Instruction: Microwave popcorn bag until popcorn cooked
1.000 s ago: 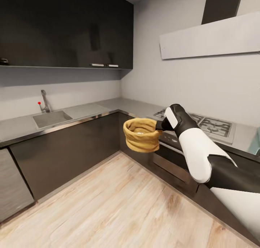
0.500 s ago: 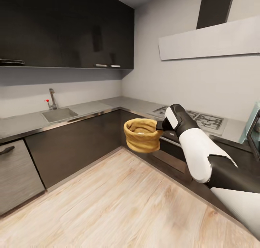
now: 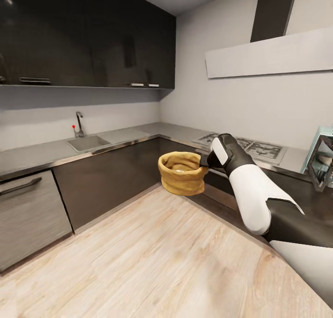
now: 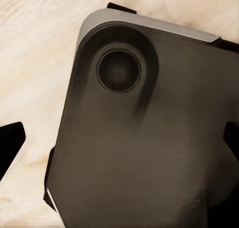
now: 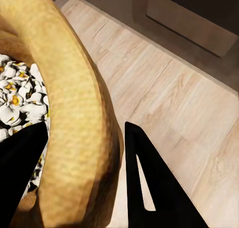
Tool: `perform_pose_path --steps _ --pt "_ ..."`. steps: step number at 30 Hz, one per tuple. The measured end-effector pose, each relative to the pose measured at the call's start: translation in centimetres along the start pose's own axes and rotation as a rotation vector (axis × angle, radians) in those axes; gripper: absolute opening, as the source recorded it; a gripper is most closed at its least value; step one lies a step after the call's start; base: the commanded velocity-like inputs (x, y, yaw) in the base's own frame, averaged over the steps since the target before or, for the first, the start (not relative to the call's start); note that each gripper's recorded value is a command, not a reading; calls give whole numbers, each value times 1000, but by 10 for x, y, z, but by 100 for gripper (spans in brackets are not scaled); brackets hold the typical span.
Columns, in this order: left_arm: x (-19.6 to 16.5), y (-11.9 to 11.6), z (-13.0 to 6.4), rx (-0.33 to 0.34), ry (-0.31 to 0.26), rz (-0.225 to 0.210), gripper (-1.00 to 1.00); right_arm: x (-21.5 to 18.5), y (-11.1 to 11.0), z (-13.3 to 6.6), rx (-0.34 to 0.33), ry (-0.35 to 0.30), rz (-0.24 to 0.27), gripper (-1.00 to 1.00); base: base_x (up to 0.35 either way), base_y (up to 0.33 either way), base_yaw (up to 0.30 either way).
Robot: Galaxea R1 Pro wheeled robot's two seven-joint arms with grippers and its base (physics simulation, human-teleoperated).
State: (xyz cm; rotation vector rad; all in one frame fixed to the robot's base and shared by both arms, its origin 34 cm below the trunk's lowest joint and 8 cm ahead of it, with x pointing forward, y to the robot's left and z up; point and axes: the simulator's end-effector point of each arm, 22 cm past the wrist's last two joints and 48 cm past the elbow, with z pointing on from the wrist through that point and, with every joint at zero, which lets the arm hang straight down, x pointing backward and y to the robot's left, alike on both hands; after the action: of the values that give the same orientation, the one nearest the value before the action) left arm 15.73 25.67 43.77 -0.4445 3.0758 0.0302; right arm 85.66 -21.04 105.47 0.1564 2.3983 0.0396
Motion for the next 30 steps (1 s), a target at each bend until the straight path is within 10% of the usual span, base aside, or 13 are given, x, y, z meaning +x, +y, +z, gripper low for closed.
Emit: perform_pose_path --steps 24,30 --pt "-1 3 0 3 -1 1 100 20 -1 11 10 55 -10 -100 -149 63 -117" --pt "-1 3 0 3 -1 1 100 16 -37 13 56 55 17 -100 0 0 -287"
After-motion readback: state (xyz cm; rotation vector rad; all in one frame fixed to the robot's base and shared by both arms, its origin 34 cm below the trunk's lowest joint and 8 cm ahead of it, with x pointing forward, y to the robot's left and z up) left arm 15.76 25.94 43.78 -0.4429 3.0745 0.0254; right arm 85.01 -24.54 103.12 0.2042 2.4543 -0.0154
